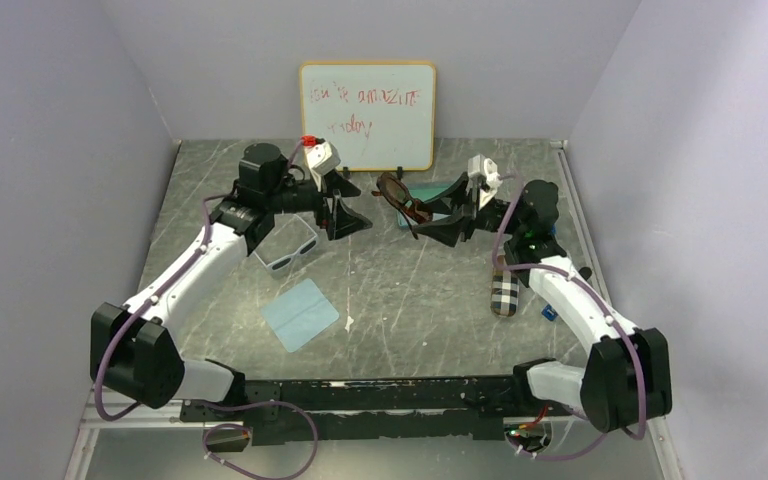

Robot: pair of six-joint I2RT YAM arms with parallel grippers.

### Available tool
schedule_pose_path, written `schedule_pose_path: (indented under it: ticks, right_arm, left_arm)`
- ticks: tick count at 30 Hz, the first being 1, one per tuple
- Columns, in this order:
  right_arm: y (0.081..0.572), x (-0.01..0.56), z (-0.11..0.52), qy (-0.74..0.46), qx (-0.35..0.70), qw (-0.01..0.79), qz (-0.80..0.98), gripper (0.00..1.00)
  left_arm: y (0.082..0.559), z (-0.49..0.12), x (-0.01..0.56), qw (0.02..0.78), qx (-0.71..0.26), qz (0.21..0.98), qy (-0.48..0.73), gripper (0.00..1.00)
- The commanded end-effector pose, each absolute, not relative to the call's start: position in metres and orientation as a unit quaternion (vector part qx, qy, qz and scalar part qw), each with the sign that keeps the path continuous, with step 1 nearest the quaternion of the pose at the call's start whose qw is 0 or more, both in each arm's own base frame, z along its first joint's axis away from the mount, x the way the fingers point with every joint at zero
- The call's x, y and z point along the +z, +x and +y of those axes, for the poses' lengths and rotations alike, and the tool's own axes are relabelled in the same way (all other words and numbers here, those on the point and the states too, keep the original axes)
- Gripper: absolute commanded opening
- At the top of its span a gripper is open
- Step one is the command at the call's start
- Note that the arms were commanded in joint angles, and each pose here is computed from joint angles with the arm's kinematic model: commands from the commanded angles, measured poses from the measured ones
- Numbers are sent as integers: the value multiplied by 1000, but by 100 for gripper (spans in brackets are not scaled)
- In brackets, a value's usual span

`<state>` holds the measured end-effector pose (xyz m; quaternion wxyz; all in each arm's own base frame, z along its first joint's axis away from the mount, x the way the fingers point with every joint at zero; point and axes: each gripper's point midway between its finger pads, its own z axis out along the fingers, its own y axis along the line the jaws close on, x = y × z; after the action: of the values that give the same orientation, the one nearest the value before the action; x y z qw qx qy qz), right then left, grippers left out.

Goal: Organize the sunglasses
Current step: Fold the sunglasses at the center of the board, then adjust the sunglasses.

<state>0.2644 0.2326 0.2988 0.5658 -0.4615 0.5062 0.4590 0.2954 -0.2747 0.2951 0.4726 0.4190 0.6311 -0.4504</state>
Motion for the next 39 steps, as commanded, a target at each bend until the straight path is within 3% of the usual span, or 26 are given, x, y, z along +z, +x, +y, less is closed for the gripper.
schedule_pose_path:
  ticks: [1, 7, 18, 31, 39]
  right_arm:
    - [254, 329, 237, -412, 540, 521, 517, 15]
    - [254, 331, 240, -326, 614, 453, 558, 14]
    - [256, 331, 238, -260, 632, 443, 580, 16]
    - [227, 332, 249, -310, 641, 432, 554, 14]
    - [238, 315, 253, -317, 615, 438, 574, 9]
  left_arm:
    - [309, -276, 321, 515, -449, 619, 387, 96]
    - [309, -279, 334, 526, -453, 614, 376, 94]
    - [310, -292, 343, 526, -461, 622, 352, 87]
    - [320, -304, 351, 526, -461, 636, 325, 85]
    - [309, -310, 361, 510, -495, 619, 335, 85]
